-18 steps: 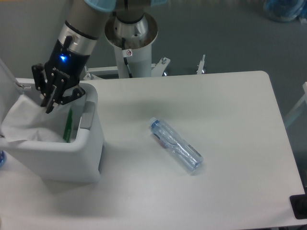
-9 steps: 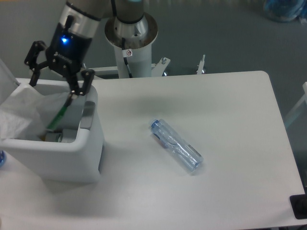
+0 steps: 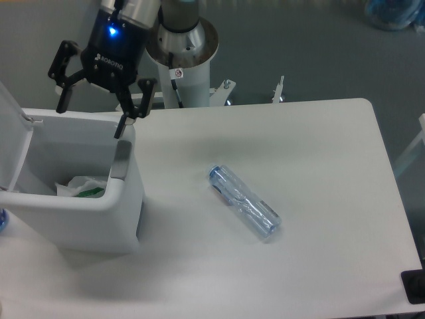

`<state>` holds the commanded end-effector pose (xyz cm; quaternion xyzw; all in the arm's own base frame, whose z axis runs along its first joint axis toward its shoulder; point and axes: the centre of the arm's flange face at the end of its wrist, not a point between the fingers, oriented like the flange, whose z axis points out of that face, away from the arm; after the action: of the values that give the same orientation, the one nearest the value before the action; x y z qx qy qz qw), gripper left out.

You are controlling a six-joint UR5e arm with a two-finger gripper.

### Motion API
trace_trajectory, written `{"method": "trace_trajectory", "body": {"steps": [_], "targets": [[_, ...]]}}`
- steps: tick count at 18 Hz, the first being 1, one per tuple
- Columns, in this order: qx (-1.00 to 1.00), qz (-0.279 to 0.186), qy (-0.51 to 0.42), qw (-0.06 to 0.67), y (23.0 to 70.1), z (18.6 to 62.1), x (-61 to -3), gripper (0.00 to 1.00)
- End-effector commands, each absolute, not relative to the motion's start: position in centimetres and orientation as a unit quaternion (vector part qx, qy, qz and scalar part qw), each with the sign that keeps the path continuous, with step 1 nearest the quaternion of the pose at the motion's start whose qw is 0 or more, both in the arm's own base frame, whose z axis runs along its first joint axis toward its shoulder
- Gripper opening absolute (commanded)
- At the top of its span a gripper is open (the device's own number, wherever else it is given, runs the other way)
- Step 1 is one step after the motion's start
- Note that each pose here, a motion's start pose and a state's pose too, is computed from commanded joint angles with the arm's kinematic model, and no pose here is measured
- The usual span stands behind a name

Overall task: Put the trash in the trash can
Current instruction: 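Raise the gripper and move it over the water bottle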

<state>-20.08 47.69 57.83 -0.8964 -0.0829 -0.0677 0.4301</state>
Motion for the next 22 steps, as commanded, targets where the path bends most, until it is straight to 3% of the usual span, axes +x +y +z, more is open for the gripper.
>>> {"method": "trace_trajectory", "body": {"steps": [5,10,15,19,22], "targets": [[-0.883,-0.031,-0.145,0.445,43.9,59.8,-25.1,1.00],[-0.861,-0.021,-0.281,0.423,37.9,56.6,-34.4,1.00],[-0.875,-0.008,-0.376,0.305,35.9,47.7,-41.4,1.00],[-0.874,-0.053,-0.434,0.214,37.2,37.8,-45.9,1.00],[-0.877,-0.055,-0.445,0.172,37.4,33.7,-47.0,1.00]]}}
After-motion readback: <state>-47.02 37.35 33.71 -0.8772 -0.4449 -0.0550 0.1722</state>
